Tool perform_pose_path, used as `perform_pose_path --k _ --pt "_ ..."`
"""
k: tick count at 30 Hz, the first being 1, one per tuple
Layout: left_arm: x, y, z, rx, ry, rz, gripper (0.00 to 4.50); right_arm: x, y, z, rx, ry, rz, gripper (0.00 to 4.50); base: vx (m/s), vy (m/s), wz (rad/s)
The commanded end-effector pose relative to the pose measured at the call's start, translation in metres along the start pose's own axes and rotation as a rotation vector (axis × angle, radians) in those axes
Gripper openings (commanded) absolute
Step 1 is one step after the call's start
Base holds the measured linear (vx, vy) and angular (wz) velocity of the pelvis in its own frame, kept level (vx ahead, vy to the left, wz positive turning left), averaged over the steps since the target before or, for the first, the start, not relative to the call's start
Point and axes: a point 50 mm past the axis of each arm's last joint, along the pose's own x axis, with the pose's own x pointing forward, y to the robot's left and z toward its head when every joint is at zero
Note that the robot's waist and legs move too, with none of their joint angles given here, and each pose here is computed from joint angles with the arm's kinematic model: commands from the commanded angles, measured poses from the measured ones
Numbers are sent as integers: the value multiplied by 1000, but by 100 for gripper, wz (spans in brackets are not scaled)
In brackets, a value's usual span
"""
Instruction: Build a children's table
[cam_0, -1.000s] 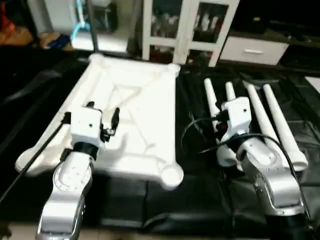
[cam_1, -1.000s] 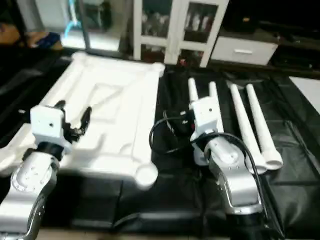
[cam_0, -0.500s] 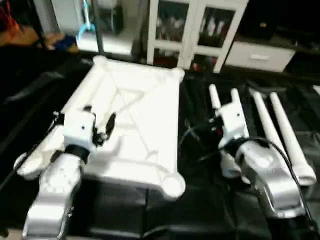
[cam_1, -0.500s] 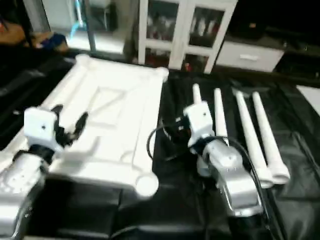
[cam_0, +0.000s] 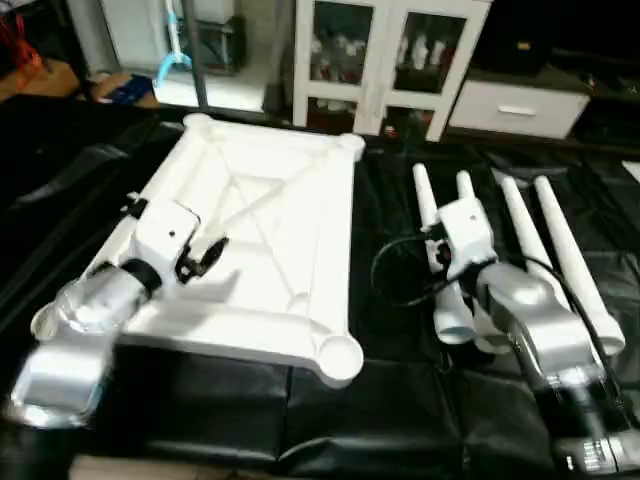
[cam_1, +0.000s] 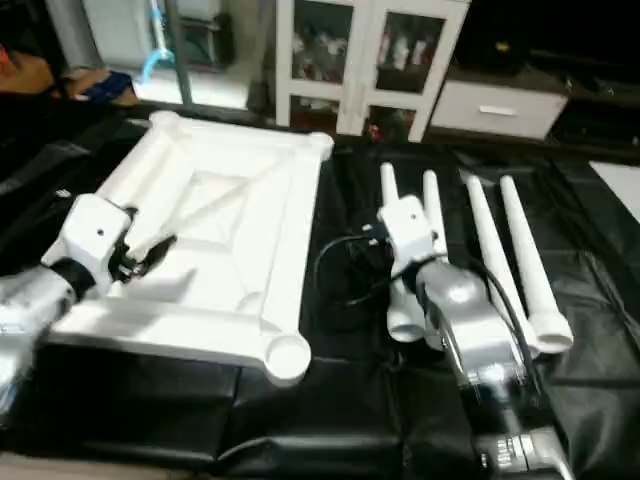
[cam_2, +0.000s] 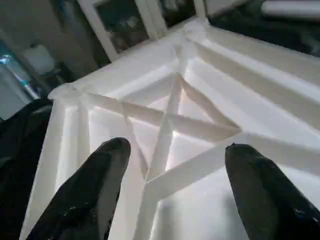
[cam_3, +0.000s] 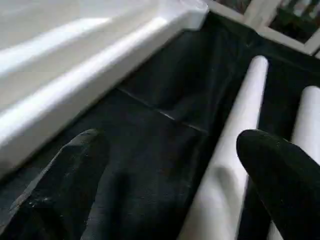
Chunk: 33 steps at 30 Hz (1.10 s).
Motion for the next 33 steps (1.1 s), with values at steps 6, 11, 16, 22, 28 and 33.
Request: perform_pose_path --k 6,11,16,22,28,33 --pt "-10 5 -26 154 168 -162 349 26 -3 4 -114 55 -30 450 0 0 0" --pt "-22 1 -34 156 226 -252 349 42 1 11 -156 60 -24 450 0 0 0" --pt "-33 -14 -41 158 269 -377 349 53 7 13 -172 65 -9 450 0 0 0" --pt "-39 -28 -44 160 280 -451 349 64 22 15 -150 66 37 450 0 0 0" --pt "-43 -38 -40 141 272 -497 349 71 41 25 -137 21 102 450 0 0 0" --pt "-38 -55 -29 98 197 -511 349 78 76 45 -84 -76 236 450 0 0 0"
